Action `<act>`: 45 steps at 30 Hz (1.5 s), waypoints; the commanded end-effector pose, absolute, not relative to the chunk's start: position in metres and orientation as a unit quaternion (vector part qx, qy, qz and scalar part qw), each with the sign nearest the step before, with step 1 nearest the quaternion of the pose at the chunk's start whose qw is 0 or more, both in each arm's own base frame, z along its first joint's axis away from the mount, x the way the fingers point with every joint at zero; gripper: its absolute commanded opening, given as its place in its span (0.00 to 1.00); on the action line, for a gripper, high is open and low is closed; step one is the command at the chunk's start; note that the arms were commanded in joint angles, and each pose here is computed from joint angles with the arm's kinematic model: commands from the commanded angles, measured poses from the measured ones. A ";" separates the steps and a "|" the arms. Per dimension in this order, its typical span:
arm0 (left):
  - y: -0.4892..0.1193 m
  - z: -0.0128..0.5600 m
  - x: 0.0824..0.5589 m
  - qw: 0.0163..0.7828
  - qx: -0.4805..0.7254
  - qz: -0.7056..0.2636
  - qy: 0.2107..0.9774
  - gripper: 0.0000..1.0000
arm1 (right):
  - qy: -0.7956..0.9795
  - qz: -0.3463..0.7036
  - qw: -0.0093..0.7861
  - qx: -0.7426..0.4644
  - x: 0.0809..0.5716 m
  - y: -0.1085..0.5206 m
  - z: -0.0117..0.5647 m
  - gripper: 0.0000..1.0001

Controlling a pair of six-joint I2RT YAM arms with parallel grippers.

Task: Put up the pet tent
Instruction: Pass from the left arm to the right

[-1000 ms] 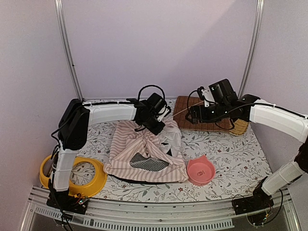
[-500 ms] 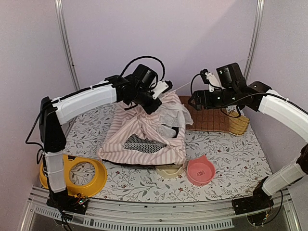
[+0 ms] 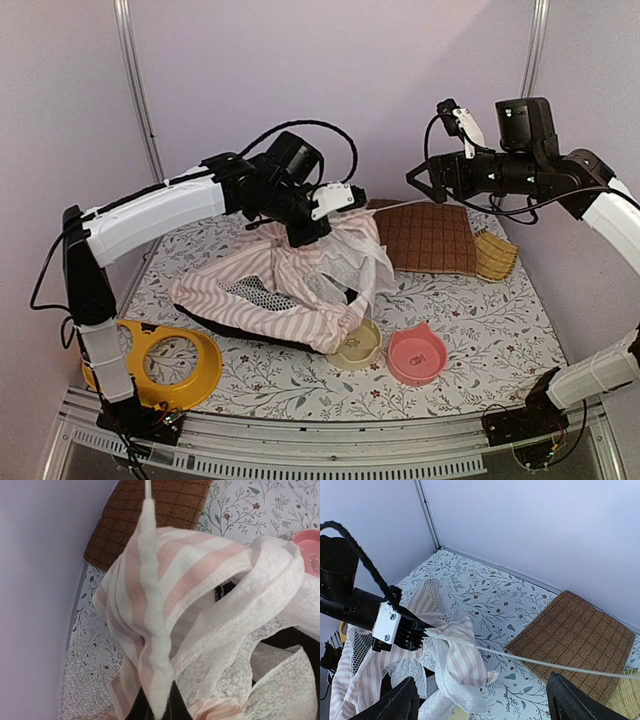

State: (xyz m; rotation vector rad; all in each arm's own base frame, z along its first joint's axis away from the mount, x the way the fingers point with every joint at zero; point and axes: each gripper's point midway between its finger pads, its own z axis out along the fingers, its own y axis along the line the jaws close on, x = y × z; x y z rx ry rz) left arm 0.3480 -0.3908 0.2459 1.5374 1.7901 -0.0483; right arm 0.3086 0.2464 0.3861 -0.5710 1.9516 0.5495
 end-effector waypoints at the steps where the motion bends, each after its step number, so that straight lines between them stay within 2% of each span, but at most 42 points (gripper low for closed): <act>1: -0.403 0.266 0.299 0.409 0.668 -0.028 0.621 0.00 | 0.797 0.233 0.469 -0.301 0.292 0.257 0.372 0.89; 7: -0.401 0.252 0.258 0.416 0.703 -0.020 0.577 0.00 | 0.784 0.256 0.414 -0.386 0.276 0.291 0.338 0.86; 17: -0.387 0.261 0.234 0.445 0.703 -0.034 0.553 0.00 | 0.730 0.335 0.337 -0.491 0.218 0.339 0.299 0.79; 21: -0.385 0.275 0.229 0.460 0.701 -0.040 0.543 0.00 | 0.725 0.331 0.327 -0.508 0.207 0.355 0.286 0.78; 28: -0.384 0.290 0.228 0.480 0.698 -0.035 0.530 0.00 | 0.731 0.296 0.351 -0.505 0.224 0.363 0.285 0.74; 32: -0.385 0.302 0.231 0.504 0.688 -0.029 0.521 0.00 | 0.730 0.295 0.352 -0.505 0.227 0.366 0.286 0.65; 35: -0.388 0.311 0.232 0.524 0.683 -0.029 0.508 0.00 | 0.731 0.297 0.349 -0.505 0.229 0.371 0.284 0.54; 37: -0.389 0.314 0.234 0.531 0.679 -0.026 0.506 0.00 | 0.731 0.300 0.348 -0.504 0.230 0.374 0.282 0.43; 41: -0.389 0.329 0.245 0.566 0.650 -0.024 0.506 0.00 | 0.743 0.293 0.362 -0.480 0.242 0.376 0.283 0.03; 42: -0.388 0.336 0.247 0.580 0.638 -0.027 0.506 0.06 | 0.748 0.287 0.371 -0.470 0.247 0.376 0.284 0.00; 45: -0.382 0.364 0.255 0.633 0.585 -0.035 0.506 0.35 | 0.759 0.282 0.396 -0.433 0.260 0.375 0.292 0.00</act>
